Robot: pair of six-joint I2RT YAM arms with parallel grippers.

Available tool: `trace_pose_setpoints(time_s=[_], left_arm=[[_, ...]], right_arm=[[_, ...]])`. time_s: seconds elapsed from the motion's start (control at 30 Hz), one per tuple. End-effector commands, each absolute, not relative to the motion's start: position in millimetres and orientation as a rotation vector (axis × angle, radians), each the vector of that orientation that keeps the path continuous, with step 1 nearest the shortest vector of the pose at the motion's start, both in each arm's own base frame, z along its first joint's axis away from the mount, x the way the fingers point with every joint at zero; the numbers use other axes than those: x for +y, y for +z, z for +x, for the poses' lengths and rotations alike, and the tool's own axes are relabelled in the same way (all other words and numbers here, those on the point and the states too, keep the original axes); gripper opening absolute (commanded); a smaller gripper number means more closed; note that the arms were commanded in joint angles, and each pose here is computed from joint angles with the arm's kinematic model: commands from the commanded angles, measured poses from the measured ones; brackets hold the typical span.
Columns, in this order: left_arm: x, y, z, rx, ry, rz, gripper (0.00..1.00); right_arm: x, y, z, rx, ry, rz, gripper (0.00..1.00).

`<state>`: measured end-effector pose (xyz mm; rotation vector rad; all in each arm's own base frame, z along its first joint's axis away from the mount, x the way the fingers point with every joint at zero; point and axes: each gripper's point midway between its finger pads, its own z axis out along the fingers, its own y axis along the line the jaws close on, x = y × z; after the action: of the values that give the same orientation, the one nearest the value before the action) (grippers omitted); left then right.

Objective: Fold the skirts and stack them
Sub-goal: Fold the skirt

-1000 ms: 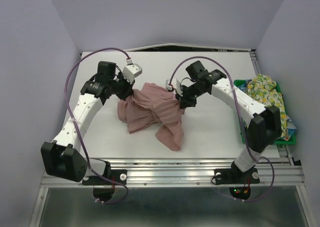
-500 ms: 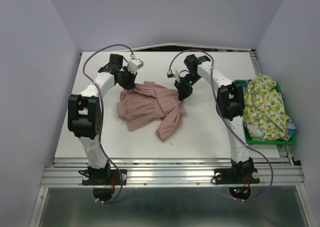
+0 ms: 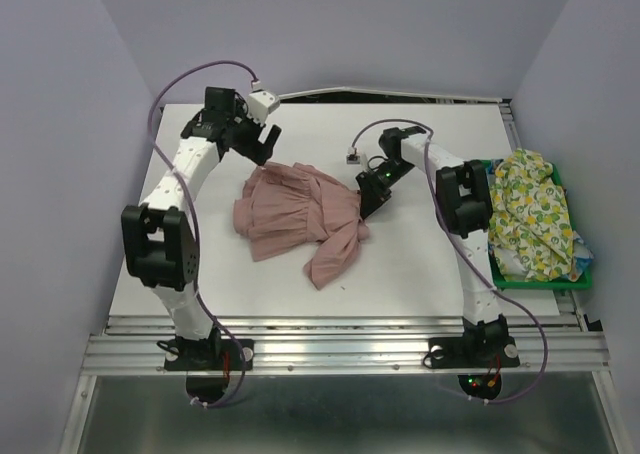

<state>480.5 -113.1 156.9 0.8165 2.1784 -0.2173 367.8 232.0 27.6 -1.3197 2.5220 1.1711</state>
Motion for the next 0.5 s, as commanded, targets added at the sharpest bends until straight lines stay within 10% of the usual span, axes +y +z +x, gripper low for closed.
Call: trace_pose_setpoints(time_s=[0.0,0.27,0.47], left_arm=[[-121,250,426,1.986,-0.225,0.908,0.99],[-197,148,233,2.065,-0.480,1.475,0.97],[-208,97,203,2.124,-0.427,1.626,0.97]], right_arm=[[216,18,373,2.627,1.248,-1.041,0.30],[220,-2,353,2.758,1.317,-0.779,0.31],[213,-7,342,2.805,1.306,-0.701,0.31]])
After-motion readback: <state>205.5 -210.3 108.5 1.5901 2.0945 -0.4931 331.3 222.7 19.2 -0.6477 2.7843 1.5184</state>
